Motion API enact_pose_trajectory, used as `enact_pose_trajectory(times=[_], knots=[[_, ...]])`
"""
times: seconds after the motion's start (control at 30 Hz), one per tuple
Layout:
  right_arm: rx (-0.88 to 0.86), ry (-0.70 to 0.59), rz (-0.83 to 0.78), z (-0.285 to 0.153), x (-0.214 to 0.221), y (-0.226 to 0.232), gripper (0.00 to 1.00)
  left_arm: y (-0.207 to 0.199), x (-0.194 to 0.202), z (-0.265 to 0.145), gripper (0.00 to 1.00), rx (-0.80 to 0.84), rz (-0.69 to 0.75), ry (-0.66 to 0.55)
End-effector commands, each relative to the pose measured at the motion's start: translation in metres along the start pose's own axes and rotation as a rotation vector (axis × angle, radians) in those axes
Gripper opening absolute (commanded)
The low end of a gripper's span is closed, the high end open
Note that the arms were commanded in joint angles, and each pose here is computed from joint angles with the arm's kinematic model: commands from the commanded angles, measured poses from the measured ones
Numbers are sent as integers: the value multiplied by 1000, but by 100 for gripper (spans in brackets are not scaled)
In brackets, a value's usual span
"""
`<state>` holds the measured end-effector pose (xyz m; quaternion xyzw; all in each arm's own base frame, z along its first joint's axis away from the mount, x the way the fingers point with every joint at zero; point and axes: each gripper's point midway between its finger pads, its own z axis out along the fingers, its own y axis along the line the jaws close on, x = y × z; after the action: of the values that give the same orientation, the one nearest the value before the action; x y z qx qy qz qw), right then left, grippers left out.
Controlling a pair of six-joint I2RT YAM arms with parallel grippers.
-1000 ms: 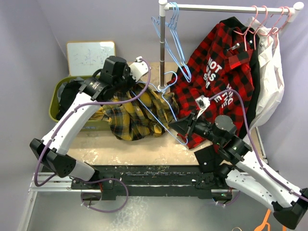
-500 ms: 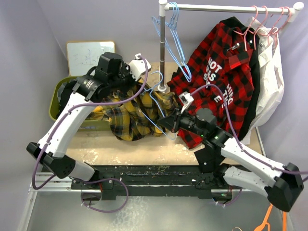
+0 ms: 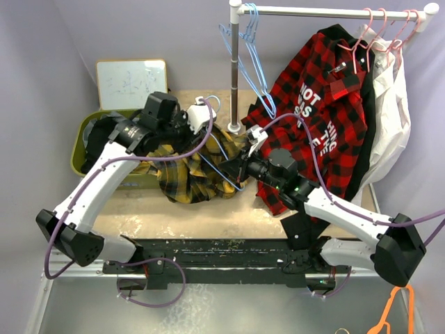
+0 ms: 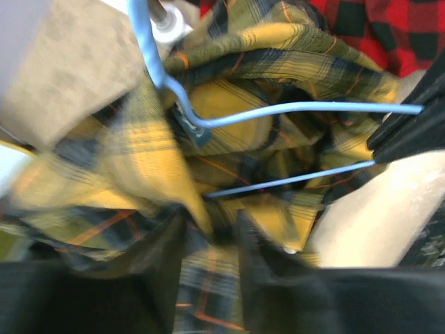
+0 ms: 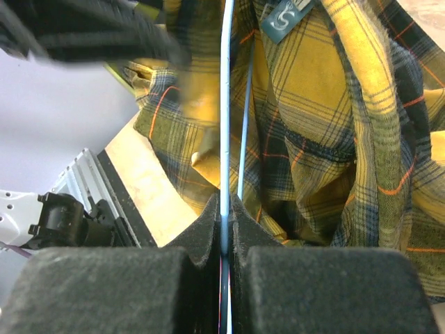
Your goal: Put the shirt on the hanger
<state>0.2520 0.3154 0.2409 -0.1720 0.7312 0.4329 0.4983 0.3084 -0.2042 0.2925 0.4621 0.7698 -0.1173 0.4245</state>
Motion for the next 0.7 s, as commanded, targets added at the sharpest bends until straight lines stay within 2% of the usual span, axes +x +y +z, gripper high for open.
enact_pose_trajectory(times=[0.0, 0.03, 0.07, 0.17, 0.27, 0.43, 0.53, 0.67], knots=[[-68, -113, -62, 3, -31, 16, 0, 18, 6, 10, 78, -73, -65, -21], [-76, -101, -62, 4, -25, 15, 0, 25, 3, 8, 97, -82, -83, -41], [-84, -92, -63, 4, -19, 14, 0, 34, -3, 5, 100, -98, -88, -67], [-133, -80, -64, 4, -6, 17, 0, 72, -20, -11, 99, -164, -21, -145], [-123, -74, -86, 7, 0, 11, 0, 84, -28, -16, 99, -57, 76, -200], [-111, -54, -116, 14, 7, 5, 0, 54, -25, -13, 99, 263, 246, -293], [-105, -47, -123, 16, 9, 2, 0, 37, -24, -10, 100, 389, 318, -331], [-88, -42, -135, 18, 9, -2, 0, 27, -24, -11, 98, 474, 441, -377]])
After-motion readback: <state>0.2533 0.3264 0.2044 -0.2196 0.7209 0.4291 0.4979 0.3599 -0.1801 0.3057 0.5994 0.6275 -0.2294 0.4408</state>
